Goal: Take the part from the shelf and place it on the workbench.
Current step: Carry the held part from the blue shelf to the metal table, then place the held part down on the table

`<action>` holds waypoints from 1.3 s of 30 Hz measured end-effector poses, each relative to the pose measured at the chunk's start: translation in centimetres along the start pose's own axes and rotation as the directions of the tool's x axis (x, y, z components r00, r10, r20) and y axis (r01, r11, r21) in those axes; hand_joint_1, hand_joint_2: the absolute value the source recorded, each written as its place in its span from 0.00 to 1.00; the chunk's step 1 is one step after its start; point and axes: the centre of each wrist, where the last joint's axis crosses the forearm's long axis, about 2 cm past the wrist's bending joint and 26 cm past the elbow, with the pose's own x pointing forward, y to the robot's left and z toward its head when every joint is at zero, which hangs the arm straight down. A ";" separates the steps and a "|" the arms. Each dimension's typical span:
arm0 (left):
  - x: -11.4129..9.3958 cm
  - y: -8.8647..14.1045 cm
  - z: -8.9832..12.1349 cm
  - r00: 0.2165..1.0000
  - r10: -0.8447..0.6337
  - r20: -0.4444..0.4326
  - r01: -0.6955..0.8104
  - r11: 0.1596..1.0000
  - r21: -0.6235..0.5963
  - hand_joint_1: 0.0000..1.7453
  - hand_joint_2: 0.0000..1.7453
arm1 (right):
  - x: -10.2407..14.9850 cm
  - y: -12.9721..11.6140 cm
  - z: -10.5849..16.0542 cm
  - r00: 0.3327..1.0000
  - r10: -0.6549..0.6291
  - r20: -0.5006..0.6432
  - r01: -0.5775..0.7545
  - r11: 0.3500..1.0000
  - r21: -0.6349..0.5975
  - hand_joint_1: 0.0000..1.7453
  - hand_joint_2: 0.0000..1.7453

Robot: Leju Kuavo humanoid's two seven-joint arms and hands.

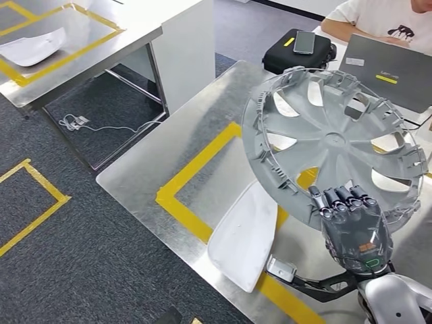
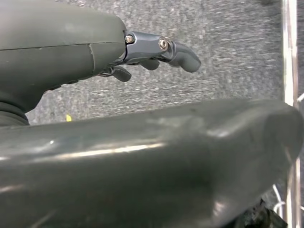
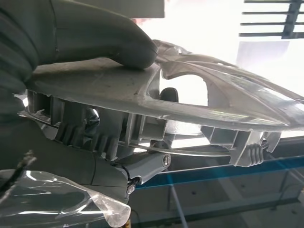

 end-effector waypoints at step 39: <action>0.0 -0.4 0.1 0.999 0.023 -0.026 -0.023 1.000 0.008 0.00 0.00 | 0.4 0.2 4.2 0.999 -0.035 0.009 0.034 0.993 0.117 1.00 1.00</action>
